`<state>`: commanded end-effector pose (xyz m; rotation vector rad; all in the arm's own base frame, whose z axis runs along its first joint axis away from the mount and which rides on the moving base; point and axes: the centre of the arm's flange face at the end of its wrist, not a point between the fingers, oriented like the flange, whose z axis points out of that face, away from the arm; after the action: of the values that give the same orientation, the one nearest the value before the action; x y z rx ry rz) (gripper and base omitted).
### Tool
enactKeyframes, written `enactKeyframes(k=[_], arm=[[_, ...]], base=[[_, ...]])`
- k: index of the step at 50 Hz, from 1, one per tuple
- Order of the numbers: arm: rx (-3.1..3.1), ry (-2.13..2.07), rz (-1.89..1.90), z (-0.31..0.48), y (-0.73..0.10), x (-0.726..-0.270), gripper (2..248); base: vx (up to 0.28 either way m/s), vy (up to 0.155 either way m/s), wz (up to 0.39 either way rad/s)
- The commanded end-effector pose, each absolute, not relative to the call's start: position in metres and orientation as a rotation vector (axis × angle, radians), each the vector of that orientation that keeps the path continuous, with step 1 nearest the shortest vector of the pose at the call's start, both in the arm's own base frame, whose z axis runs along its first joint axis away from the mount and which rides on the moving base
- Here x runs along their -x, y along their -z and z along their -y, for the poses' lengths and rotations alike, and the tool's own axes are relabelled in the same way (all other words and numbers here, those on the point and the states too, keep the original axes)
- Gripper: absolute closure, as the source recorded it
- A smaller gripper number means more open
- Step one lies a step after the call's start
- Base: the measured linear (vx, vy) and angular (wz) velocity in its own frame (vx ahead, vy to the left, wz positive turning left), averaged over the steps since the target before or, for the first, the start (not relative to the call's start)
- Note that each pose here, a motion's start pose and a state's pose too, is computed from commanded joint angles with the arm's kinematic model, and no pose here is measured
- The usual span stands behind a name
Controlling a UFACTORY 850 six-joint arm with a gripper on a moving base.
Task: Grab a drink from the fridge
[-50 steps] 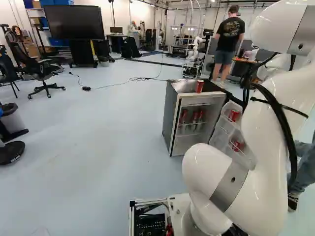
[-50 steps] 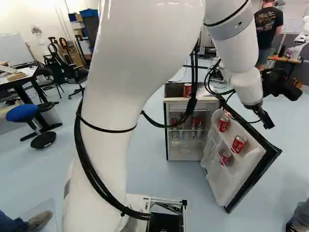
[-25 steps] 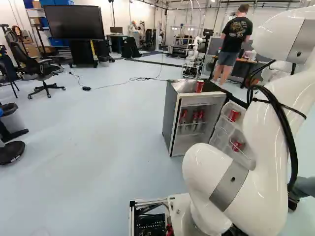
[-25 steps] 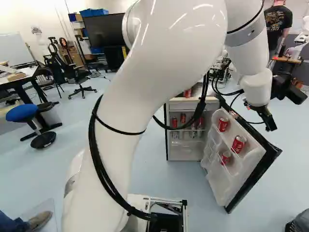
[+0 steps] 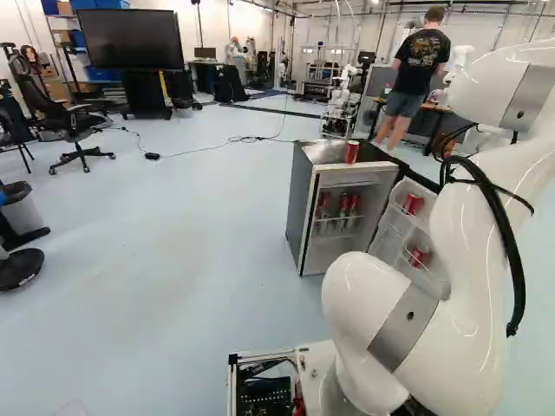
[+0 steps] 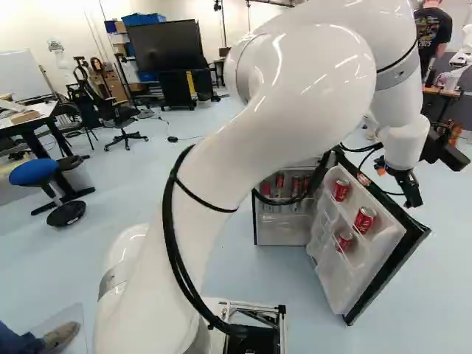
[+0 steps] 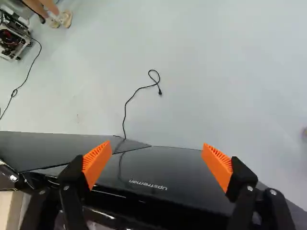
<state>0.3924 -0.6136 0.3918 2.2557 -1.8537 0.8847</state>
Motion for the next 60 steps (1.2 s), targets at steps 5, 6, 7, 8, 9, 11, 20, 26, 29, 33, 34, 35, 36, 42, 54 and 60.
enactKeyframes(k=[5, 6, 7, 8, 9, 11, 20, 26, 29, 33, 34, 35, 36, 42, 54, 60], arm=[[-2.27, -0.867, 1.865, 0.621, -0.386, -0.394, 3], [-2.272, -0.864, 1.867, 0.622, -0.385, -0.395, 3], [-2.275, -0.861, 1.869, 0.623, -0.385, -0.395, 3], [-2.277, -0.858, 1.871, 0.624, -0.384, -0.395, 3], [-2.281, -0.854, 1.874, 0.625, -0.384, -0.395, 3], [-2.288, -0.845, 1.878, 0.625, -0.383, -0.395, 3], [-2.341, -0.783, 1.892, 0.623, -0.38, -0.394, 3], [-2.387, -0.727, 1.899, 0.619, -0.378, -0.394, 3], [-2.411, -0.697, 1.902, 0.617, -0.377, -0.393, 3], [-2.443, -0.655, 1.906, 0.614, -0.376, -0.392, 3], [-2.45, -0.644, 1.907, 0.613, -0.376, -0.392, 3], [-2.458, -0.634, 1.908, 0.612, -0.375, -0.392, 3], [-2.465, -0.623, 1.908, 0.612, -0.375, -0.391, 3], [-2.511, -0.557, 1.913, 0.607, -0.374, -0.39, 3], [-2.599, -0.418, 1.918, 0.599, -0.372, -0.387, 3], [-2.639, -0.348, 1.919, 0.594, -0.371, -0.385, 3]], base=[[0.0, 0.0, 0.0], [0.0, 0.0, 0.0], [0.0, 0.0, 0.0], [0.0, 0.0, 0.0], [0.0, 0.0, 0.0], [0.0, 0.0, 0.0], [0.0, 0.0, 0.0], [0.0, 0.0, 0.0], [0.0, 0.0, 0.0], [0.0, 0.0, 0.0], [0.0, 0.0, 0.0], [0.0, 0.0, 0.0], [0.0, 0.0, 0.0], [0.0, 0.0, 0.0], [0.0, 0.0, 0.0], [0.0, 0.0, 0.0]])
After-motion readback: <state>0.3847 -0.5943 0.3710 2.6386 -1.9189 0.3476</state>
